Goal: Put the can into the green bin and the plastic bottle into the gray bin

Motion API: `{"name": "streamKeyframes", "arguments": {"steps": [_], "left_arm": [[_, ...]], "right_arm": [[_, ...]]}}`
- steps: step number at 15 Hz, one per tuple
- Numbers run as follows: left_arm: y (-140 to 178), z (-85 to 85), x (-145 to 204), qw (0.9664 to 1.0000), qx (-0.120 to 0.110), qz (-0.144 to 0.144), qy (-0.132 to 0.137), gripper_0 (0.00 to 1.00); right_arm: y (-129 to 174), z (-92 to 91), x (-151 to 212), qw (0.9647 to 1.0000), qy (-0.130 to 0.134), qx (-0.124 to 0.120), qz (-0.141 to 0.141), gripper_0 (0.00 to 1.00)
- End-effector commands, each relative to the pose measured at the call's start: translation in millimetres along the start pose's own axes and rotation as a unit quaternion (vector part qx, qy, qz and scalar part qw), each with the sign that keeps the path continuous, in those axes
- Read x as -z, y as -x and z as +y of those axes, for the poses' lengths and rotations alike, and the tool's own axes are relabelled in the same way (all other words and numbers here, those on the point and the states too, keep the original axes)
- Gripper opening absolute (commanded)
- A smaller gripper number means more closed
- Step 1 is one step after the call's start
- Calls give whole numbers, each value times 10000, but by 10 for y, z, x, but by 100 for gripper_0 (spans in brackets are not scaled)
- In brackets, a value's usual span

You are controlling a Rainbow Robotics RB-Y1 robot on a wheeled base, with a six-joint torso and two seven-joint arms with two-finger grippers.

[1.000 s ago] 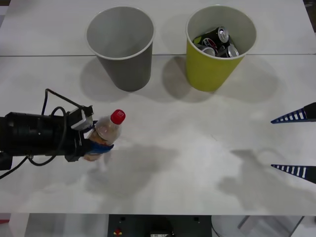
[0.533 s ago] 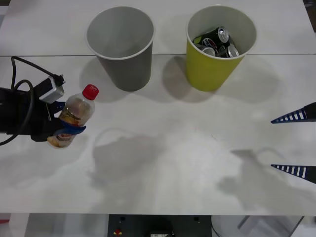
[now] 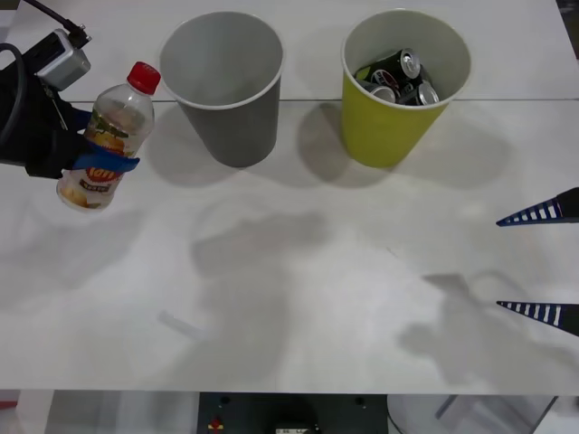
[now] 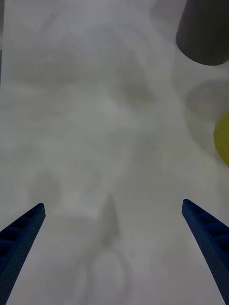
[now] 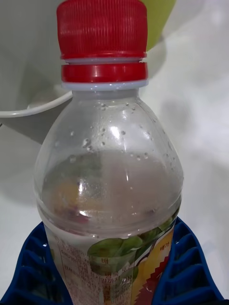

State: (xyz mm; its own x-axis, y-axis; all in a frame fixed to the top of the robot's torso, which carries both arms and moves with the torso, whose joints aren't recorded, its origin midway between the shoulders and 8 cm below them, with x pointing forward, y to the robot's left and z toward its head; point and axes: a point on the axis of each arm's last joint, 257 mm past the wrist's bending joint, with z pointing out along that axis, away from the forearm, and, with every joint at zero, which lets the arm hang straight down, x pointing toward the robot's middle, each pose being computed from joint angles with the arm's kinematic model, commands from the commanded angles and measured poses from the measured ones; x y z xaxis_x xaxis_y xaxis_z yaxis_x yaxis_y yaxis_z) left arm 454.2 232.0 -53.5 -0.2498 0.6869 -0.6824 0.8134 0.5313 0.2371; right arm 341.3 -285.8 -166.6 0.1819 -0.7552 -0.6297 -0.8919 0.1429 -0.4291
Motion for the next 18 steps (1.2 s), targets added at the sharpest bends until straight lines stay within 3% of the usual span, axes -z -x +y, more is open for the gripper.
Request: {"name": "streamKeyframes", "arguments": {"steps": [1,6,11,18], "left_arm": [[212,174,64,9994,-184,286,-4,4],[716,427,136,9980,-404,486,34,4],[1249,496,62,9975,-531,457,38,4],[1707,613,-308,9967,-447,674,99,3]], "right_arm": [[0,0,0,10000,0,0,0,100],[0,0,0,10000,0,0,0,100],[0,0,0,10000,0,0,0,100],[0,0,0,10000,0,0,0,100]]}}
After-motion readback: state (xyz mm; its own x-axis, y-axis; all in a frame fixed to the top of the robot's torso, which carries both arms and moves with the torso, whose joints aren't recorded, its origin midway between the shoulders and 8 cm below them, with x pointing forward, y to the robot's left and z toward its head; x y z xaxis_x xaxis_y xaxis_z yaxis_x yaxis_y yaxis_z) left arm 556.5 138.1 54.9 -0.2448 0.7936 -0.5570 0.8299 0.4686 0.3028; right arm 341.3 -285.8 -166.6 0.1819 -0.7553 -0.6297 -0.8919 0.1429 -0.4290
